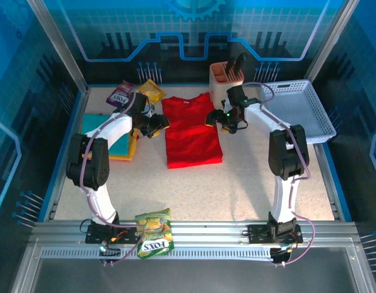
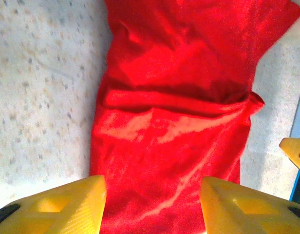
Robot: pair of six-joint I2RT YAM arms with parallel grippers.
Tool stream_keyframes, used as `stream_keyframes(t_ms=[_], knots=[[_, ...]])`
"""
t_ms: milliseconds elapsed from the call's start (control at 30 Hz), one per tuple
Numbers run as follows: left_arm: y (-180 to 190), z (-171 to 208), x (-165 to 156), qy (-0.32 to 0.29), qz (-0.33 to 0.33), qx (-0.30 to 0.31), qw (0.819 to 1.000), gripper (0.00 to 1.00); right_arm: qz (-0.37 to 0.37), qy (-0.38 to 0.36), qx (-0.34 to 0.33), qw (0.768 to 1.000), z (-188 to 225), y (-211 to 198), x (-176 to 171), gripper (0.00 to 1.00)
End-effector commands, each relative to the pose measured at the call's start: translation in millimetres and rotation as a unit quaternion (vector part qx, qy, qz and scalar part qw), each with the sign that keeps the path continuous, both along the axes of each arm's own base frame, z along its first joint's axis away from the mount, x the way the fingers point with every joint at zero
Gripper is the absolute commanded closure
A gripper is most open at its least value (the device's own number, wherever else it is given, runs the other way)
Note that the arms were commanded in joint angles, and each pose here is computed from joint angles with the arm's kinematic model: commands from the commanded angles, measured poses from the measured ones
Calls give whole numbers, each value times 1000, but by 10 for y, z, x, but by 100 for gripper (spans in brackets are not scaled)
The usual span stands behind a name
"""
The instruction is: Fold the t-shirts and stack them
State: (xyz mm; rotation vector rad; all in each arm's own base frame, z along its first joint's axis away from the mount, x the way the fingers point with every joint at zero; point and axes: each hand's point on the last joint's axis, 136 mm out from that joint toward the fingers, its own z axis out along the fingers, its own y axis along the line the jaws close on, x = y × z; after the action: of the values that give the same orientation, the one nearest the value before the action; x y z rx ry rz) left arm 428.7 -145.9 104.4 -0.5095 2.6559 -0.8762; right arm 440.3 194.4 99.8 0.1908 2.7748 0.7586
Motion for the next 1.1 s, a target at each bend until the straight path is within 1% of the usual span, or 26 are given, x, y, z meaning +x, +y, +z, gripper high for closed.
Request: stream_keyframes(t_ms=[0, 200, 300, 400, 567, 667, 833, 933, 1067], knots=[[-115, 38, -389, 22, -26, -9, 999, 46, 0, -1, -1, 1000, 129, -81, -265, 22], [-223, -234, -1006, 76, -42, -27, 996, 51, -2, 27, -19, 999, -76, -222, -812, 29], [-271, -386, -1229, 92, -47, -20, 994, 54, -3, 34, -29, 999, -235, -267, -992, 34], [-328, -535, -1365, 107, -48, -20, 993, 56, 2, 37, -28, 999, -386, -254, -1107, 38], [-435, -716, -1418, 122, -55, -20, 991, 59, 5, 47, -27, 999, -556, -209, -1191, 44], [-421, -807, -1420, 131, -51, -8, 990, 61, 4, 55, -42, 998, -651, -214, -1206, 46], [-389, -863, -1412, 130, -44, 0, 991, 63, 6, 60, -38, 997, -757, -140, -1210, 49], [-372, -855, -1376, 123, -41, 8, 992, 64, 13, 64, -50, 997, -799, -99, -1226, 51], [-331, -830, -1335, 114, -38, 22, 993, 64, 13, 67, -67, 995, -832, -107, -1262, 50]])
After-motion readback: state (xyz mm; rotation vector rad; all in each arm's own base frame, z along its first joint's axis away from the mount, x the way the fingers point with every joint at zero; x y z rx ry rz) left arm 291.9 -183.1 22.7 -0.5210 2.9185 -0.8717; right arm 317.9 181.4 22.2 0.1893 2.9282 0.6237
